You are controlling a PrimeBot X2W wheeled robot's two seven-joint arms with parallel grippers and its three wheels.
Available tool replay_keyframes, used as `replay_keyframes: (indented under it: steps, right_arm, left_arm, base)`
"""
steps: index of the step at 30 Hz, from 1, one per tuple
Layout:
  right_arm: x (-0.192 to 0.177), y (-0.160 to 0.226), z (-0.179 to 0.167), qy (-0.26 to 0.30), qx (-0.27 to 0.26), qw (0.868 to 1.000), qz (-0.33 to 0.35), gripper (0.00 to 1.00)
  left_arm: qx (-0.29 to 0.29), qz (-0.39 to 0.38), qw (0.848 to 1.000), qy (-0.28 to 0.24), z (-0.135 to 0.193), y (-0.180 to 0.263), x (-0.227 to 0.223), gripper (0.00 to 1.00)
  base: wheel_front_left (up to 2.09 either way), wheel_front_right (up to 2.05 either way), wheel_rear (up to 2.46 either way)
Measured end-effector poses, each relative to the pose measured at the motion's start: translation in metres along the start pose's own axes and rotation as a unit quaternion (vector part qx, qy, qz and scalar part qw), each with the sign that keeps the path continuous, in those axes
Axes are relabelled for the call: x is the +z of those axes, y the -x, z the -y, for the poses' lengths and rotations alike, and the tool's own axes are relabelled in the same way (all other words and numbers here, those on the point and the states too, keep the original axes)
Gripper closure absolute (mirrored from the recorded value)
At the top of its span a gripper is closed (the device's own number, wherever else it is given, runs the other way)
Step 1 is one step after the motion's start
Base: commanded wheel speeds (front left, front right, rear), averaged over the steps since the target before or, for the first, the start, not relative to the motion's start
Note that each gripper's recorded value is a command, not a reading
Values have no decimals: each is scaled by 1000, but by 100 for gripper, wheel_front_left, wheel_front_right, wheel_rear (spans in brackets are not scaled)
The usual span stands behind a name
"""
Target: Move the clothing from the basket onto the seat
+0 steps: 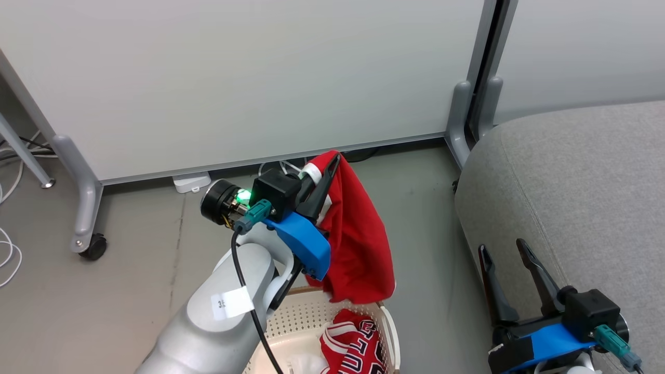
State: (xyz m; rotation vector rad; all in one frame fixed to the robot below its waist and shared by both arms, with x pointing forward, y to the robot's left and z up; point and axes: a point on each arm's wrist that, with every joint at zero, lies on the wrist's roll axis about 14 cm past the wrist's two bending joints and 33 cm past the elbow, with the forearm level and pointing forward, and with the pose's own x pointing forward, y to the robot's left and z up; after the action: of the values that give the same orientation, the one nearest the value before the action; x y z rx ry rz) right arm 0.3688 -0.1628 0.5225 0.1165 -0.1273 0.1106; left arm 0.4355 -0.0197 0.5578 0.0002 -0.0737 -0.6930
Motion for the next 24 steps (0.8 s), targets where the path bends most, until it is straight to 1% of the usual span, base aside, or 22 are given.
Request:
replay_keyframes:
  steps: [6,18,20,24]
  right_arm:
    - [1,0,-4,-1,5,1000,1,0]
    - [1,-3,-9,0,14,1000,2,0]
    - [1,-5,-14,5,23,1000,2,0]
    - [11,-19,-38,26,63,998,17,0]
  left_arm:
    - [0,10,1000,-3,1,6,7,100]
    - [7,10,1000,-2,-2,12,5,100]
    - [6,10,1000,0,-2,12,4,100]
    - [4,7,1000,2,-1,11,1,100]
  base:
    - [0,0,0]
    - [0,0,0]
    - [0,0,0]
    - [0,0,0]
